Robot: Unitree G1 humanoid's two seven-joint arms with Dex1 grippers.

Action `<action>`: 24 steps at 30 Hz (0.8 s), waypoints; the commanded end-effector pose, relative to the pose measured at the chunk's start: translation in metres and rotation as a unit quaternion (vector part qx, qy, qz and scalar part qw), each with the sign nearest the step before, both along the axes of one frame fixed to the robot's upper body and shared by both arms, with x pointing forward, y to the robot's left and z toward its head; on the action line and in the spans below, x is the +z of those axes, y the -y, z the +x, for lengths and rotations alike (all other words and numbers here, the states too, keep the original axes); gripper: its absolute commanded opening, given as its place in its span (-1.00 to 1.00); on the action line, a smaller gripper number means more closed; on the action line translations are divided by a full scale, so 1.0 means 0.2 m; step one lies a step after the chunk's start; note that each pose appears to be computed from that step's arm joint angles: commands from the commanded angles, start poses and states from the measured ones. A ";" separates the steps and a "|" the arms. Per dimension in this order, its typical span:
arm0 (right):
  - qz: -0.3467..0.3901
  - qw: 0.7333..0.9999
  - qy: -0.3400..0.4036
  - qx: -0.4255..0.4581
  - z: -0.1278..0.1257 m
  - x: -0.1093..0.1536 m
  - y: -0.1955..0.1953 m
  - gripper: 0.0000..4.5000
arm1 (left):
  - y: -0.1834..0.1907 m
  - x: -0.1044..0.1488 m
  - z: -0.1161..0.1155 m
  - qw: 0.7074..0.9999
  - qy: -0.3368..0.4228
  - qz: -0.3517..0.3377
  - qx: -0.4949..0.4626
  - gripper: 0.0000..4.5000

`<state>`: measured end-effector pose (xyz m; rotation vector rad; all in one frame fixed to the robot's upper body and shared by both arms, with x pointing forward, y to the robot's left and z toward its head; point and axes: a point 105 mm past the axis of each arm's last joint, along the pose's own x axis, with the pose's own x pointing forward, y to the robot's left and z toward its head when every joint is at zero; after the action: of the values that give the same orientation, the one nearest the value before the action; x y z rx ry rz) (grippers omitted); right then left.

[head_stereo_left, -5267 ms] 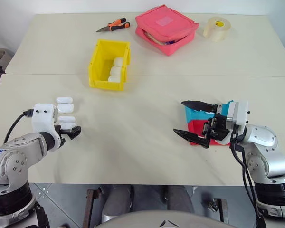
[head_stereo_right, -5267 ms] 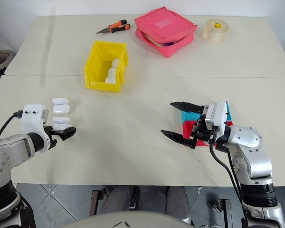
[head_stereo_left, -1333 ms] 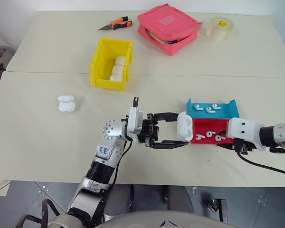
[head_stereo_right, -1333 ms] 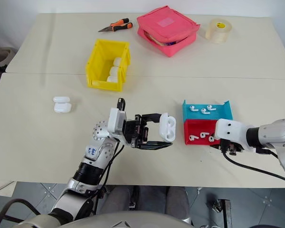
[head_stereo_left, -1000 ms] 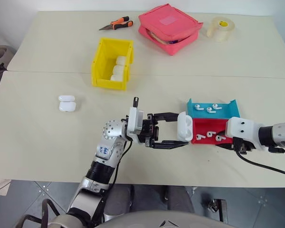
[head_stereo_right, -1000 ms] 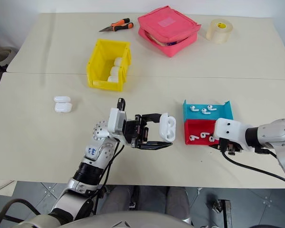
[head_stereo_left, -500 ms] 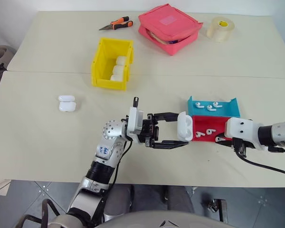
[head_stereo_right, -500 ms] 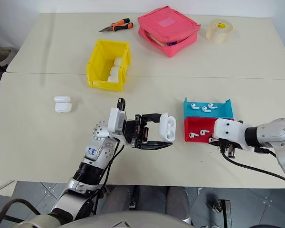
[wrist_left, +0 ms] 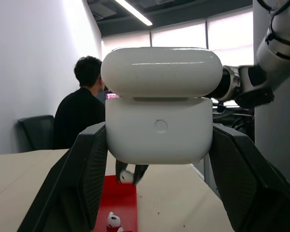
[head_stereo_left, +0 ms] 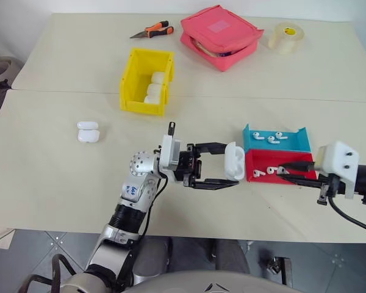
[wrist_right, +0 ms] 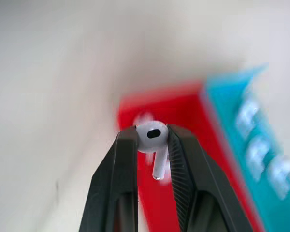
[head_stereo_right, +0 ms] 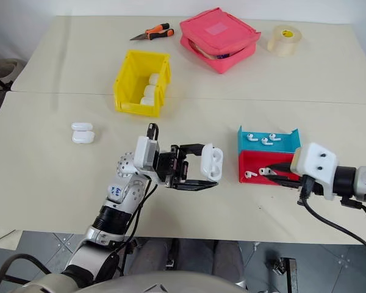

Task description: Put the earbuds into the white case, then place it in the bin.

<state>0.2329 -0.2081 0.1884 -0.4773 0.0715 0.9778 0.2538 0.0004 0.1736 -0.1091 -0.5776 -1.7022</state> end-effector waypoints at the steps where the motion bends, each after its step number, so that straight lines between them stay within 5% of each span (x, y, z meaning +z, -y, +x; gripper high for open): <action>1: 0.092 0.995 0.043 0.007 -0.04 0.14 -0.11 -0.77 | -0.01 0.05 0.01 1.000 0.008 -0.022 -0.011 0.23; 9: 0.307 0.947 0.076 0.046 -0.07 0.29 -0.36 -0.77 | -0.01 0.06 0.04 0.999 -0.018 -0.014 -0.026 0.23; 24: 0.388 0.919 0.041 0.058 -0.06 0.23 -0.46 -0.77 | -0.02 0.10 0.05 0.999 -0.030 -0.013 -0.023 0.23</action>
<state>0.2237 -0.1180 0.2307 0.2132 -0.3802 1.0091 0.2687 0.0032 0.1756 -0.2073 -0.4789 -1.7144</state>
